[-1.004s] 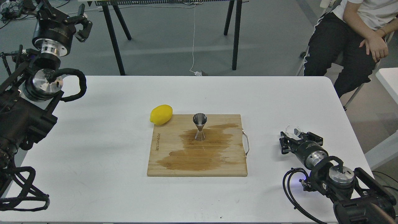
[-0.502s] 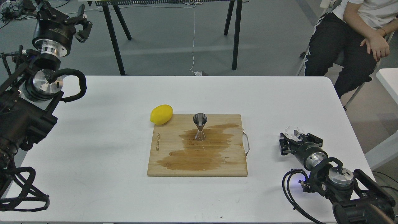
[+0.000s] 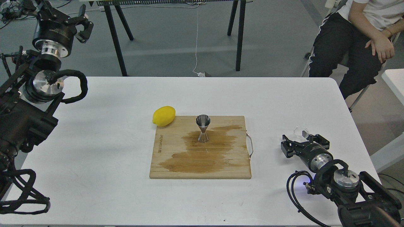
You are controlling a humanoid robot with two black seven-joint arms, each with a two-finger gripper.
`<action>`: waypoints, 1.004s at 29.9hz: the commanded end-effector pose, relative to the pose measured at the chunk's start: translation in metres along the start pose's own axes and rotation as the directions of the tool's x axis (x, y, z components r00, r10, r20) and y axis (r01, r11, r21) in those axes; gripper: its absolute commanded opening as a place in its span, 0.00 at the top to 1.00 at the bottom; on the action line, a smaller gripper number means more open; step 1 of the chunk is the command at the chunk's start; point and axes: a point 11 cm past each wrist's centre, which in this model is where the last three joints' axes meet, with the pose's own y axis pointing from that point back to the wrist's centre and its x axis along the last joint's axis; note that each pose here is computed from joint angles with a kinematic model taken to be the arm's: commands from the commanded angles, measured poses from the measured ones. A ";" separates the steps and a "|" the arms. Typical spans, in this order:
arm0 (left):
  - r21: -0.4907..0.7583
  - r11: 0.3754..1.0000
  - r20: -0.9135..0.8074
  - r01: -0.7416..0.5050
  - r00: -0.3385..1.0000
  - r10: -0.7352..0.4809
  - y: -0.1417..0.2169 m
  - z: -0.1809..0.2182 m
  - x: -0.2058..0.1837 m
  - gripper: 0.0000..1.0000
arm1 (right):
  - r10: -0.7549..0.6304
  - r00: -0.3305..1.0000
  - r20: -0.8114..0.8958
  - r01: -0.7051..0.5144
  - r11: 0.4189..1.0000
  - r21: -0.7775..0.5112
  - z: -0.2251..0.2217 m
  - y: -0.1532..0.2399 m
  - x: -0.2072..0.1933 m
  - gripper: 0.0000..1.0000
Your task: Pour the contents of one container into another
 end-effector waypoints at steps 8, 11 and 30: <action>0.001 1.000 0.000 0.000 1.000 0.000 0.000 0.000 0.000 0.00 | -0.003 1.000 -0.001 0.003 1.000 0.007 -0.001 0.000 -0.001 0.04; 0.000 1.000 -0.001 0.000 1.000 0.000 0.000 0.000 0.000 0.00 | -0.006 1.000 -0.001 0.006 1.000 0.008 -0.001 0.000 -0.002 0.04; 0.001 1.000 0.000 0.000 1.000 0.000 0.000 0.000 0.000 0.00 | -0.519 0.789 -0.330 0.541 0.841 -0.030 -0.050 -0.003 -0.175 0.01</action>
